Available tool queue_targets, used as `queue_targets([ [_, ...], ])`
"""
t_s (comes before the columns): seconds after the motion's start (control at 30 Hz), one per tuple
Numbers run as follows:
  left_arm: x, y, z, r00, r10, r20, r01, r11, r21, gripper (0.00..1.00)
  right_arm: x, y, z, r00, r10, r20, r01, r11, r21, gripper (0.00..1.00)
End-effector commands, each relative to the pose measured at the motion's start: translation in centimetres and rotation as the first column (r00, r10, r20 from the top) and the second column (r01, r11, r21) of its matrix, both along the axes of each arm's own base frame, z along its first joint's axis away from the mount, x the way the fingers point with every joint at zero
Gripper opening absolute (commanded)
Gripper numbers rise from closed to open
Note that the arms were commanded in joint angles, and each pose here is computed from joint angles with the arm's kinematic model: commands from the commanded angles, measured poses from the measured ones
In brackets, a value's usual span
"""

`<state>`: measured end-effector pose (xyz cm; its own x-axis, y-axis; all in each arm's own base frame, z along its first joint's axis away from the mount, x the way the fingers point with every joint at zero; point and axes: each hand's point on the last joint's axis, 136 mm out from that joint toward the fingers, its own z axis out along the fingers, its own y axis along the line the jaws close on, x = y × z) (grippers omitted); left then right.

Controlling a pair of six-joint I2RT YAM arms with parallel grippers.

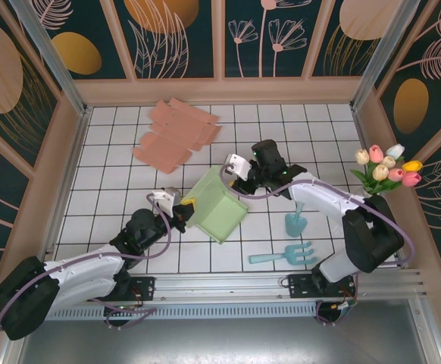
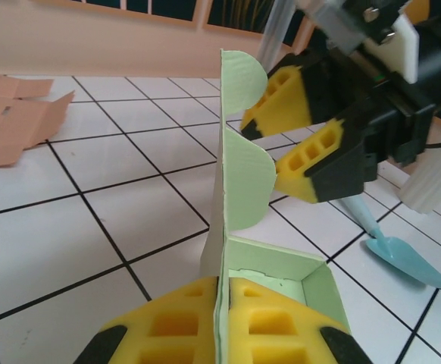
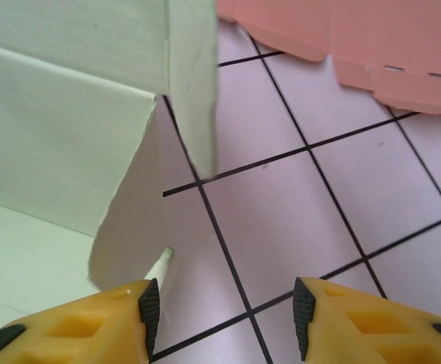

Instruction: Fold the paper box

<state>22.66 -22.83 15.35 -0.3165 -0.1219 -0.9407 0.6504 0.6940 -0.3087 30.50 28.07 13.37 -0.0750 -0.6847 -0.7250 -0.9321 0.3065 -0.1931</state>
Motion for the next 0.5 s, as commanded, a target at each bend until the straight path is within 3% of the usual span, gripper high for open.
queue_targets([
  [0.0, -0.9, -1.0, 1.0, 0.996, -0.079, 0.045, 0.079, 0.997, -0.01, 0.0, -1.3, 1.4, 1.3, 0.989, 0.146, -0.012, -0.145, 0.988, 0.054, 0.51],
  [0.27, -3.1, -2.7, 1.7, 0.968, -0.24, 0.073, 0.243, 0.969, -0.036, 0.0, -4.9, 2.8, 1.9, 0.94, 0.341, -0.026, -0.331, 0.927, 0.174, 0.46],
  [0.47, -4.3, -3.1, 2.5, 0.946, -0.304, 0.107, 0.311, 0.949, -0.051, 0.0, -6.8, 2.8, 2.0, 0.906, 0.421, -0.042, -0.402, 0.888, 0.223, 0.21],
])
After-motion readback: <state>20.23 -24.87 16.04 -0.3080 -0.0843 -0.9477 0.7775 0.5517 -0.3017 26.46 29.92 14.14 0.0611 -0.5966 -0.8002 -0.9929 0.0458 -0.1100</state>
